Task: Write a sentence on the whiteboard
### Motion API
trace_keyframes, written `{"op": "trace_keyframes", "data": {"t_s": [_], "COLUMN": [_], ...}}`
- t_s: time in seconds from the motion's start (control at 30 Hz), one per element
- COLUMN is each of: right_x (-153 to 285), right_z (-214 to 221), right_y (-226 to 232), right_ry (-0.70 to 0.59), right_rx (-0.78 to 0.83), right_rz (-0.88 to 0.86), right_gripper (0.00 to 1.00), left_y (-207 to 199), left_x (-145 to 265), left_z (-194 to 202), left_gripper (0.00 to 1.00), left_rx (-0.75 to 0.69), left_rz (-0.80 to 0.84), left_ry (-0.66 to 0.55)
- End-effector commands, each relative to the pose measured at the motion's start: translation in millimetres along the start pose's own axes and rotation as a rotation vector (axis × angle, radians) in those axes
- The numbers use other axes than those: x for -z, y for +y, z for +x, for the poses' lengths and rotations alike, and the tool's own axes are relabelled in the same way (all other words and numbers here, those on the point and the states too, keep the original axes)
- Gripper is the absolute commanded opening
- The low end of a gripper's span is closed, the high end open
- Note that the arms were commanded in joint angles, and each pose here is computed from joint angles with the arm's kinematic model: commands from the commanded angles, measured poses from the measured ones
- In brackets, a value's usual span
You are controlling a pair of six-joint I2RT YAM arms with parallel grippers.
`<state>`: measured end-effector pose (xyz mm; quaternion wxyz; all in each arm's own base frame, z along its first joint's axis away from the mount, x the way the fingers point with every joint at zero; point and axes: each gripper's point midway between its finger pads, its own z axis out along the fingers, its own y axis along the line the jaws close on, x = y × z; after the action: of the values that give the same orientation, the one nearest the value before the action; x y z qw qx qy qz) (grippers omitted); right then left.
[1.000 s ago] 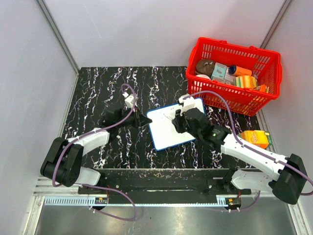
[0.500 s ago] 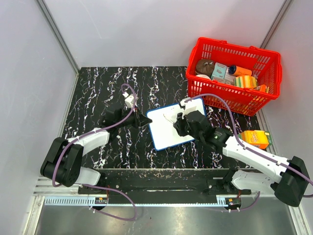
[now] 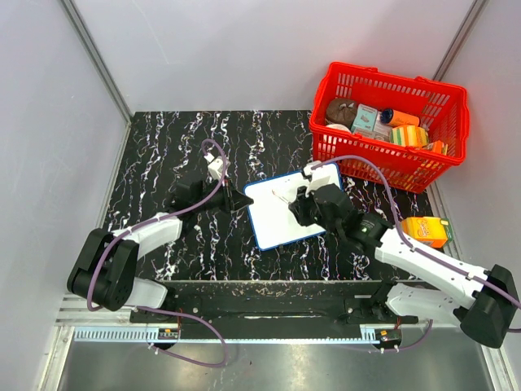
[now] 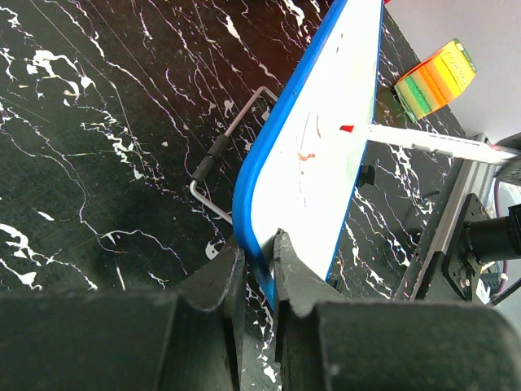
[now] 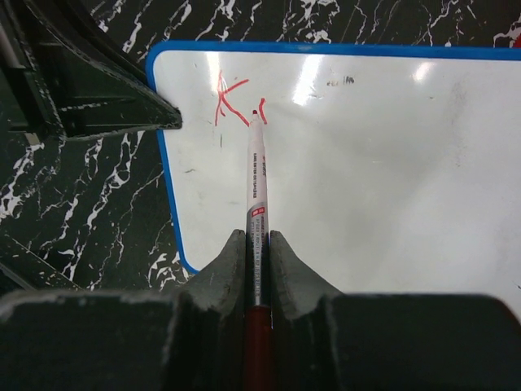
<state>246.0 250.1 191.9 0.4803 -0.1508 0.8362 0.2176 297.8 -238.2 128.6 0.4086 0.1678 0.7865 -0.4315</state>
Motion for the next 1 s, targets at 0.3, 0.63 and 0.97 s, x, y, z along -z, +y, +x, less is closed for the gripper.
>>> {"op": "trace_keyframes", "data": {"t_s": [0.3, 0.63, 0.97], "right_x": [0.6, -1.5, -4.3], "right_z": [-54.8, -52.9, -42.9], "right_y": [17.5, 9.5, 4.5], "right_ry": [-0.141, -0.133, -0.109], "right_rx": [-0.036, -0.028, -0.025], "right_rz": [-0.036, 0.008, 0.029], "right_gripper": [0.00, 0.00, 0.00], "left_y": [29.6, 29.8, 29.4], "left_x": [-2.8, -3.1, -3.5], "left_z": [-15.5, -14.6, -14.3], "left_gripper": [0.00, 0.00, 0.00], "left_rx": [-0.156, -0.156, -0.159], "left_rz": [-0.131, -0.132, -0.133], "left_ry": [-0.048, -0.045, -0.043]}}
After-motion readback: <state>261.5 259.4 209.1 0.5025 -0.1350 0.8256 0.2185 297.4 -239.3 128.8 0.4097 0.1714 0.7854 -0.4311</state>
